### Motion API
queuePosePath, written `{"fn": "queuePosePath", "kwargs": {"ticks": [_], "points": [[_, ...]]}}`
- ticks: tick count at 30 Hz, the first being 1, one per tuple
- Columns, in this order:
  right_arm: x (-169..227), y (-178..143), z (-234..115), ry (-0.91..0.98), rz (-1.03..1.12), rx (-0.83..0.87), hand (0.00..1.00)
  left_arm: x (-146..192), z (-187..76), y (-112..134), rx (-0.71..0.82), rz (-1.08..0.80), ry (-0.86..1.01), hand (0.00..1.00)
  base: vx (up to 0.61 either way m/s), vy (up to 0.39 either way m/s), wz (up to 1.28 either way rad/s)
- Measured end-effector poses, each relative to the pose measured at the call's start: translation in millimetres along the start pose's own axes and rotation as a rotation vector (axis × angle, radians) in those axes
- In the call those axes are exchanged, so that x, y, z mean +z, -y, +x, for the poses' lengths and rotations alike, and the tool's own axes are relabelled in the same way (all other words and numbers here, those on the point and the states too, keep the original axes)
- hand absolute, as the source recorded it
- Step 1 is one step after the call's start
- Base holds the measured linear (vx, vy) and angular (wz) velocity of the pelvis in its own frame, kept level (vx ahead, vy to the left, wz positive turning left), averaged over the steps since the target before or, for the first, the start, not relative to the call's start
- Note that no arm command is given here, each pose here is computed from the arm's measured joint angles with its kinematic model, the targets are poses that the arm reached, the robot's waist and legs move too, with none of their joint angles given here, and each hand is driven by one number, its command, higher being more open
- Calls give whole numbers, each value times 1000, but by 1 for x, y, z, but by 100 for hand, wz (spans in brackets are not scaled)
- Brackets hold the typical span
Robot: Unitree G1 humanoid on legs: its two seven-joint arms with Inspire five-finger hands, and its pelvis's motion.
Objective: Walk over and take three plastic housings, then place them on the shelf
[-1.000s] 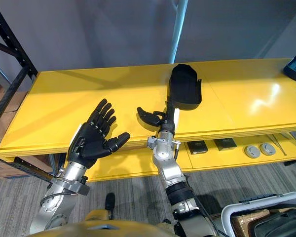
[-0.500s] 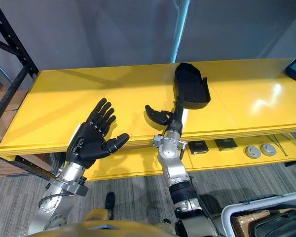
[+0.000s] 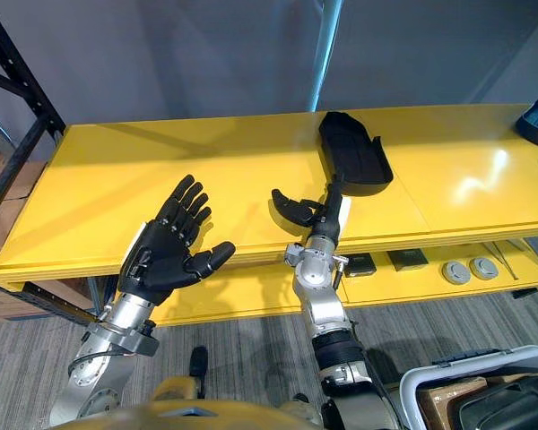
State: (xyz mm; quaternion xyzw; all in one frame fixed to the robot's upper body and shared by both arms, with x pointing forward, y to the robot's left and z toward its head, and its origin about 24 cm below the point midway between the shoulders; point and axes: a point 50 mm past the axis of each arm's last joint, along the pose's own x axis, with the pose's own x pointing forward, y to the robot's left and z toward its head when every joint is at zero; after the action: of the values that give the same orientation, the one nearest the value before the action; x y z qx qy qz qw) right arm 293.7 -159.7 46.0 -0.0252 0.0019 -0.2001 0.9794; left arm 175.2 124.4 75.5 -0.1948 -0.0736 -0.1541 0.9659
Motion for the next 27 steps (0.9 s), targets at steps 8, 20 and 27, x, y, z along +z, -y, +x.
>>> {"fn": "queuePosePath", "kwargs": {"ticks": [8, 20, 27], "points": [[-1, 3, -6, 39, -59, 25, 100, 3, 0, -5, 17, 11, 10, 100, 0, 0, 0], [-5, 8, -25, 65, -26, 166, 100, 1, -4, -5, 12, 4, 2, 100, 0, -8, -3], [8, 20, -51, 141, 101, 275, 100, 12, 2, -8, -52, -17, 72, 100, 30, -14, -30]]}}
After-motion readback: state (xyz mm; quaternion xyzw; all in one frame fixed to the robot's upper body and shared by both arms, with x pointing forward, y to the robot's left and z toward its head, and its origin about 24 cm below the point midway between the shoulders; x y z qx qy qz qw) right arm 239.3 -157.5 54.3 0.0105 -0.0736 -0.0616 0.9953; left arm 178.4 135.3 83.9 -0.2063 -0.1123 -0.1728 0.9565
